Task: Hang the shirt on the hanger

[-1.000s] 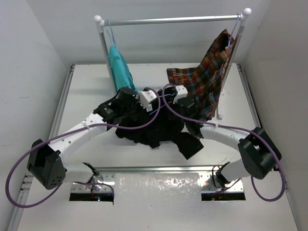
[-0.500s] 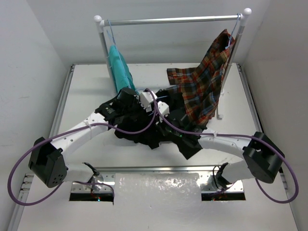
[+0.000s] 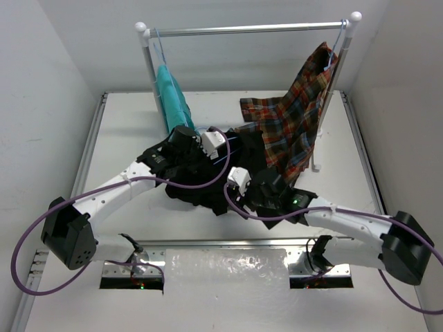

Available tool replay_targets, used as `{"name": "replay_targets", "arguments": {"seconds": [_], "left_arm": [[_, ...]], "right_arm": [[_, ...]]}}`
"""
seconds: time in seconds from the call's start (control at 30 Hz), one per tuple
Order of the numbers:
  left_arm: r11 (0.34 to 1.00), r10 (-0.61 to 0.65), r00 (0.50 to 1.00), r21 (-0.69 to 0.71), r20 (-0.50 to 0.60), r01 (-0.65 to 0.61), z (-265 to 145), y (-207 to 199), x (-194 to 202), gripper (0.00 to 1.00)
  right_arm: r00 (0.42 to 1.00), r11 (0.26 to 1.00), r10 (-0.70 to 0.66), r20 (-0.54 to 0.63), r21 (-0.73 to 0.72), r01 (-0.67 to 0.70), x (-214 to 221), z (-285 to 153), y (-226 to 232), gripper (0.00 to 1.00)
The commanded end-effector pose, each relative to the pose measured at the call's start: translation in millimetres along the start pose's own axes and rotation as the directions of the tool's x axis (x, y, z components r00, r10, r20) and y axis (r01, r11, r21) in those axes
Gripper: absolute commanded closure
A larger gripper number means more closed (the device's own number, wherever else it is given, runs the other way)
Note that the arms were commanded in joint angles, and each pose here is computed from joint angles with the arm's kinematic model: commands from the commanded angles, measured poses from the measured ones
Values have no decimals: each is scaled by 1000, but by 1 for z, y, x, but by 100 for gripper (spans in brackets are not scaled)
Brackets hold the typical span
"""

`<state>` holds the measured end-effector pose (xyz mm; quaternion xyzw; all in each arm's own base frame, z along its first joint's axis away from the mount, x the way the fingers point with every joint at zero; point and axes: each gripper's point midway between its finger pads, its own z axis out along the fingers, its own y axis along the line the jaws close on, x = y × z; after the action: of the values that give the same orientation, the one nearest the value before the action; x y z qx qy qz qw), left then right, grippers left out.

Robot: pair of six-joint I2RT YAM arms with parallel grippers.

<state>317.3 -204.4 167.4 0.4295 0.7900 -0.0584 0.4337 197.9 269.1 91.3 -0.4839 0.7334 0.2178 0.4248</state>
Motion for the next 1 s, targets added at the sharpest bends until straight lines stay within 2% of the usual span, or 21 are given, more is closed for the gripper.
{"name": "replay_targets", "arguments": {"seconds": [0.0,0.03,0.1,0.13,0.17,0.2,0.23,0.27,0.33,0.4,0.47,0.5,0.67,0.73,0.8,0.9,0.93,0.97], "left_arm": [[998,52,990,-28,128,-48,-9,8,-35,100],[998,63,989,-24,135,-60,-12,7,-36,100],[994,104,984,-5,141,-105,-13,4,-36,100],[993,118,983,5,144,-120,-15,2,-36,100],[987,152,978,31,141,-158,-15,-3,-34,100],[983,170,974,42,148,-178,-17,-5,-33,100],[976,202,968,53,151,-212,-18,-7,-32,100],[970,213,964,82,163,-228,-20,-13,-31,100],[961,242,953,92,183,-261,-24,-18,-30,100],[960,248,946,74,209,-268,-28,-18,-33,100],[972,217,954,48,206,-231,-29,-15,-36,100],[977,196,959,47,207,-210,-29,-16,-37,100],[980,186,959,30,215,-197,-29,-16,-37,100],[983,175,961,25,215,-184,-28,-16,-37,100],[984,165,963,24,212,-174,-26,-15,-36,100],[987,154,965,23,214,-162,-25,-15,-38,100],[987,148,964,21,219,-156,-26,-14,-40,100],[989,136,966,23,222,-144,-25,-14,-42,100]], "right_arm": [[998,998,-53,45,37,51,-31,-22,-11,22],[993,997,-62,99,42,58,-57,-36,-16,21],[987,998,-66,145,25,63,-81,-54,-18,22],[972,996,-89,219,0,91,-112,-71,-20,29],[966,995,-96,239,-18,103,-122,-78,-21,48],[965,993,-109,240,-17,117,-131,-91,-33,53],[963,986,-105,249,-97,132,-134,-94,-26,55],[965,986,-101,241,-105,129,-135,-98,-31,59],[975,992,-83,206,-79,101,-134,-103,-55,58],[978,999,-35,204,11,34,-143,-110,-87,48],[978,987,66,197,133,-93,-143,-106,-122,38],[977,981,98,187,150,-127,-144,-99,-131,37],[921,925,320,222,135,-354,-141,-76,-135,31],[917,914,343,204,151,-376,-134,-69,-130,29],[940,915,305,151,226,-334,-124,-62,-123,29],[944,890,303,134,316,-330,-109,-58,-123,38],[941,875,312,133,345,-339,-104,-58,-127,50],[938,861,327,117,373,-347,-95,-56,-130,56]]}}
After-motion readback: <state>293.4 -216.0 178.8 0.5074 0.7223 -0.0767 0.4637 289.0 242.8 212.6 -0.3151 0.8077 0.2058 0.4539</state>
